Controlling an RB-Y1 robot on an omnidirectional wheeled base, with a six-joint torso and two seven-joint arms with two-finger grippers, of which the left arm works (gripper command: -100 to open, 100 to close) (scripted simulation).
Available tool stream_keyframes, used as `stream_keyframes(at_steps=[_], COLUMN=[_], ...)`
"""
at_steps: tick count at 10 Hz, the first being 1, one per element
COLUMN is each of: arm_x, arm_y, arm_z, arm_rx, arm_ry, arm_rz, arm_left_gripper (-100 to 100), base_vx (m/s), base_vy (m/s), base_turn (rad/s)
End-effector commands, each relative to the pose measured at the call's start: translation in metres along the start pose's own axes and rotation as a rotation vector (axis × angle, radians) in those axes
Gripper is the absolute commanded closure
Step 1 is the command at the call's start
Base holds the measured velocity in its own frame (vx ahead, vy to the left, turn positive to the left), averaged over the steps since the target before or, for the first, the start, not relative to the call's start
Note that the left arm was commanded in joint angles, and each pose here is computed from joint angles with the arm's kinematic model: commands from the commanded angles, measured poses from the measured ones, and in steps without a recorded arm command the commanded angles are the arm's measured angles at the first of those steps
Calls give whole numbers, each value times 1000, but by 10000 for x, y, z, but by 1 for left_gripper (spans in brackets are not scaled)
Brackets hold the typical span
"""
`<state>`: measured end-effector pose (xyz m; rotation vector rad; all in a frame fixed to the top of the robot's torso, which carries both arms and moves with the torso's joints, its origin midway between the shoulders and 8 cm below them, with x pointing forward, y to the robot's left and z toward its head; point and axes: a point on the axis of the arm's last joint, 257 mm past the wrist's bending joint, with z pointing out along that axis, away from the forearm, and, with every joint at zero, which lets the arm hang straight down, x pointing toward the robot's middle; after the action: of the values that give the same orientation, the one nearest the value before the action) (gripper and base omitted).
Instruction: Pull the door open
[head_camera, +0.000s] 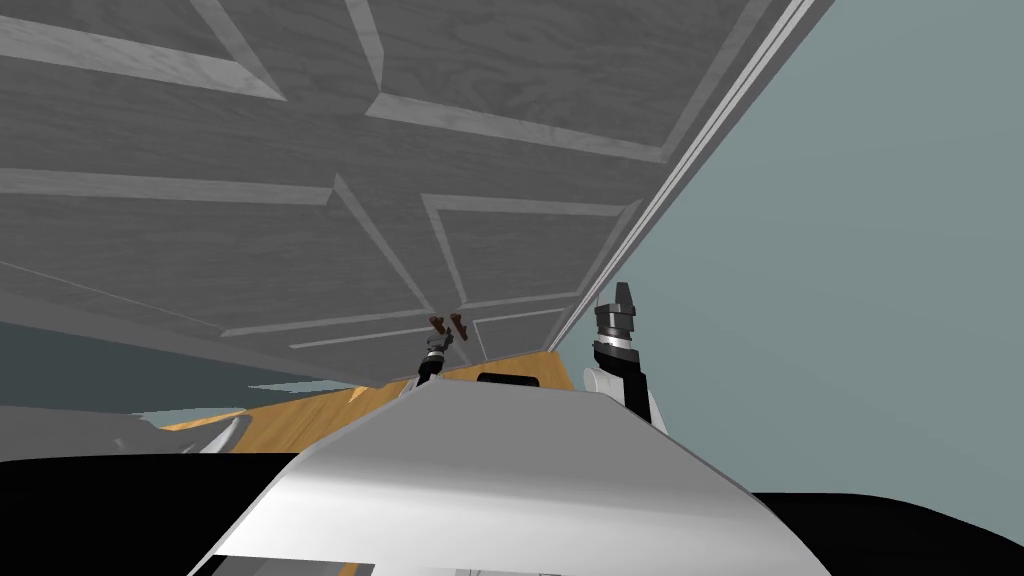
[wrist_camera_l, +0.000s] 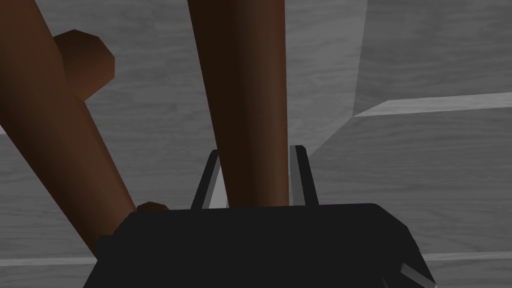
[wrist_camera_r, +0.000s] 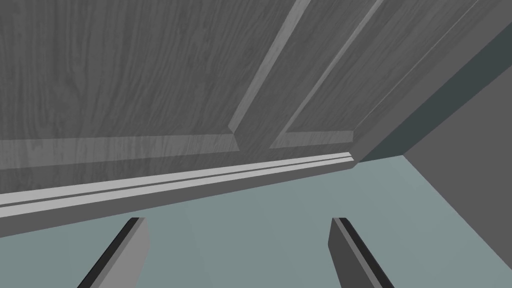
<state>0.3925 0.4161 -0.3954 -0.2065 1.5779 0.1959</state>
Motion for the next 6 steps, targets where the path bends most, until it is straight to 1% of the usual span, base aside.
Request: stream_keyframes(at_steps=[1,3,4,5,6], arm_x=[-5,-5,97,117,156], arm_y=[20,20,146,191,281], arm_z=[-4,-4,-109,-136,-193], arm_rx=[-3,-3,-22,-29,-42], arm_ry=[-1,-1,26,32,43], arm_rz=[1,1,-8,-10,-14], arm_left_gripper=[100,100,100,100,100], base_vx=[-18,-5,-105,-159,-188], base_vy=[1,-1,9,-22,-27], base_turn=[-4,1,37,48,68])
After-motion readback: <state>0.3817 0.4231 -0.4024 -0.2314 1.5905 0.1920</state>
